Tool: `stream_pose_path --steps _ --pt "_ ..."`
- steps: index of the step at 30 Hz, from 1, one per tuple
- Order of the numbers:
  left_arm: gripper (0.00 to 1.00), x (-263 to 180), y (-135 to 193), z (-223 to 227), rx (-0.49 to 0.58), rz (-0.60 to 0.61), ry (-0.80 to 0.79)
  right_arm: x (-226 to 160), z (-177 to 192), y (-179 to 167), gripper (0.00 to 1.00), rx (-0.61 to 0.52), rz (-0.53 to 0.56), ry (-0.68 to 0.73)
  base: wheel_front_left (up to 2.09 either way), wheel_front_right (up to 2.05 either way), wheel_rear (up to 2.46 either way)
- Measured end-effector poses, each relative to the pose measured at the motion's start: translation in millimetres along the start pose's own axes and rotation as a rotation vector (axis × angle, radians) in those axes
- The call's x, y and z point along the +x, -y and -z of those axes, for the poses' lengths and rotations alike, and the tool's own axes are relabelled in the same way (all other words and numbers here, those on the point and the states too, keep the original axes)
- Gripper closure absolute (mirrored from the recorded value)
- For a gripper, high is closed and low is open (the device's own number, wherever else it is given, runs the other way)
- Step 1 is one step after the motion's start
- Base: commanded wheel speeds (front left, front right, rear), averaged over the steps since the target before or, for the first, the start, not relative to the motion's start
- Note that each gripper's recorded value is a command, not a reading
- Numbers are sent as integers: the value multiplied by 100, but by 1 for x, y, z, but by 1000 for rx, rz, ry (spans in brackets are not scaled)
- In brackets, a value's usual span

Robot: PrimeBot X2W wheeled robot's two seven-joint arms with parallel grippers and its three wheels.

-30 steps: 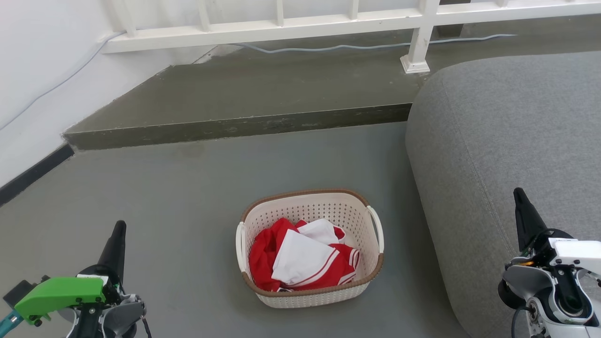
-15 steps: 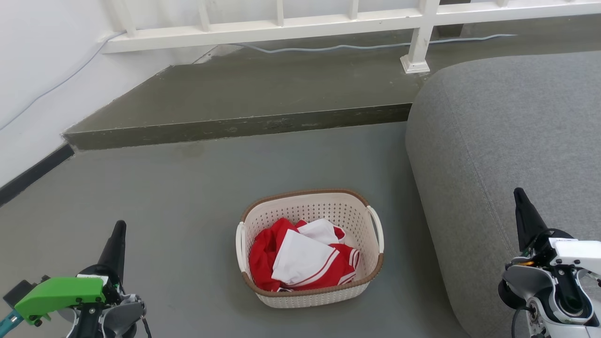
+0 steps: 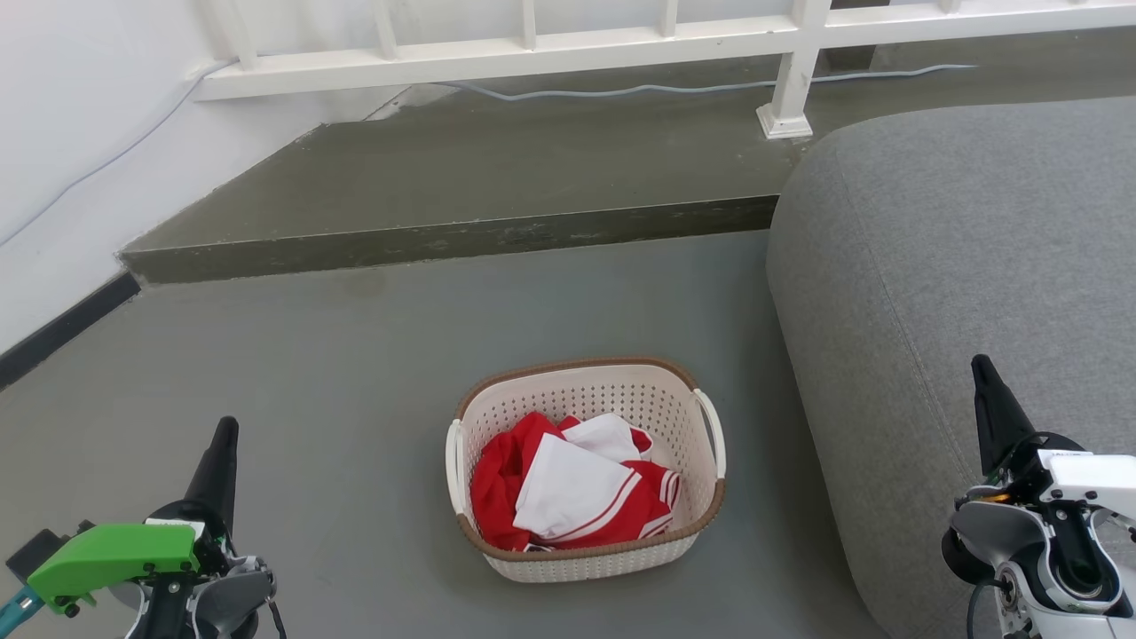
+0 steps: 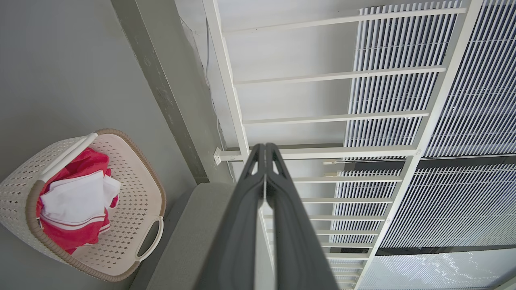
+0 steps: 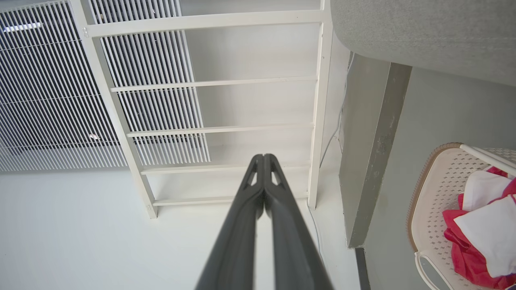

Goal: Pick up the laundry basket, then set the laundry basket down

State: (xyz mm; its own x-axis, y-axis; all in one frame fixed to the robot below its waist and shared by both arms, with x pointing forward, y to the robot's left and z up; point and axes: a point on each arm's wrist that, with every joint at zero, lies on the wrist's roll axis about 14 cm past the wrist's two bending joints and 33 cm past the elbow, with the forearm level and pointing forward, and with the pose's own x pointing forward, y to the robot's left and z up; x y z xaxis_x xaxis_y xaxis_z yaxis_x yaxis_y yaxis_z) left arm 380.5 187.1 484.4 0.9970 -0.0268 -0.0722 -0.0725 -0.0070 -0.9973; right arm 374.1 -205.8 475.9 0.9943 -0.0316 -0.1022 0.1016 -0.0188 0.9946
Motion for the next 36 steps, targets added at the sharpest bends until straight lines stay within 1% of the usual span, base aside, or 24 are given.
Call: stream_pose_path --steps 36 --pt "100 0 0 0 0 0 0 0 0 0 100 1 -1 0 0 0 0"
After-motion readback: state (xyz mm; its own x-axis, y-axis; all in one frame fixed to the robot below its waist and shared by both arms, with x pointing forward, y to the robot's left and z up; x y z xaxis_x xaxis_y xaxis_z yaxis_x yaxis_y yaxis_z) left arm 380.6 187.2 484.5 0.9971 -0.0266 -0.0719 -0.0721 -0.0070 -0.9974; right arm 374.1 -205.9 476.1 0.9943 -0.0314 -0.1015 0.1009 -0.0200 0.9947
